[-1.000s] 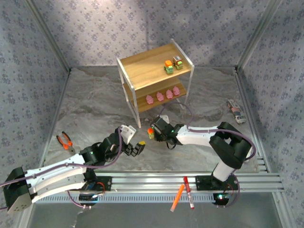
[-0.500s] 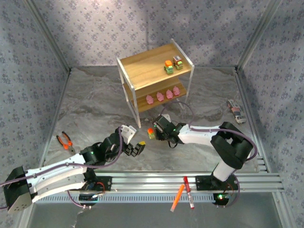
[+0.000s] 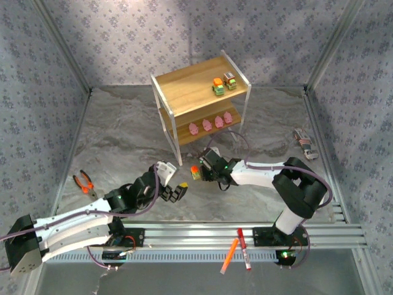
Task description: Place and organize the plastic toys onto the shelf
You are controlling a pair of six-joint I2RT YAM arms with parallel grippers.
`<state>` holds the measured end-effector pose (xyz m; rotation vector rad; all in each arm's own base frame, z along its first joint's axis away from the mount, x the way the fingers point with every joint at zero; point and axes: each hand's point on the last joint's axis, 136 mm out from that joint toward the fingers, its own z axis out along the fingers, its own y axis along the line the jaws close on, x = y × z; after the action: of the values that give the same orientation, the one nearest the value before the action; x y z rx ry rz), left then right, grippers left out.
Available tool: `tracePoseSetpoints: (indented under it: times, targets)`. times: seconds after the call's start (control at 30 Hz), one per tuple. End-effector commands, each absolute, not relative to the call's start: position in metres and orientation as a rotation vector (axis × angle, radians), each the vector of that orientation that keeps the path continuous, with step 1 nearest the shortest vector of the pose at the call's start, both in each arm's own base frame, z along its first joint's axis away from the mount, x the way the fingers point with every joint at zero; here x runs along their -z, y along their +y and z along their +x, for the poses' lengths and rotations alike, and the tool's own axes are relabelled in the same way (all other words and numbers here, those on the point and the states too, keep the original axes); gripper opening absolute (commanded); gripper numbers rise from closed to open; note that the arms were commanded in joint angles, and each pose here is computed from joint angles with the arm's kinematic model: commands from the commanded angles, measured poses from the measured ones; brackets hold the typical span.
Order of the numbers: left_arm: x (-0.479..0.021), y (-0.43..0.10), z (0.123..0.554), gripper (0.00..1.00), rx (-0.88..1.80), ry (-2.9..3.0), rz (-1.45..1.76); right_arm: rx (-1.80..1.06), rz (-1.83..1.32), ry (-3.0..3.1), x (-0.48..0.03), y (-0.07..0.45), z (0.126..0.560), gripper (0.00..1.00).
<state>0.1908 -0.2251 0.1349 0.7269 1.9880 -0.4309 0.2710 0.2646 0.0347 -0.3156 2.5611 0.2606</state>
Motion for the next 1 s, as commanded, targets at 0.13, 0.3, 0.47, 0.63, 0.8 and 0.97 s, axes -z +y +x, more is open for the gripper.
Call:
tracePoseSetpoints:
  times: [0.13,0.3,0.47,0.63,0.8,0.97]
  targets:
    - [-0.145,-0.229,0.193,1.0,0.455,1.975,0.706,-0.227,-0.37,2.553,-0.028,0.267,0.276,0.48]
    - [-0.145,-0.228,0.194,0.99,0.455,1.975,0.705,-0.196,-0.386,2.551,-0.026,0.265,0.276,0.48]
    - [-0.145,-0.228,0.194,0.99,0.456,1.977,0.704,-0.177,-0.404,2.524,-0.024,0.263,0.277,0.47]
    - [-0.145,-0.228,0.194,1.0,0.455,1.977,0.704,-0.185,-0.42,2.493,-0.021,0.265,0.279,0.46]
    - [-0.146,-0.228,0.194,1.0,0.455,1.976,0.7,-0.162,-0.446,2.486,-0.02,0.266,0.279,0.46]
    - [-0.145,-0.228,0.194,0.99,0.456,1.977,0.701,-0.135,-0.466,2.486,-0.019,0.263,0.276,0.46]
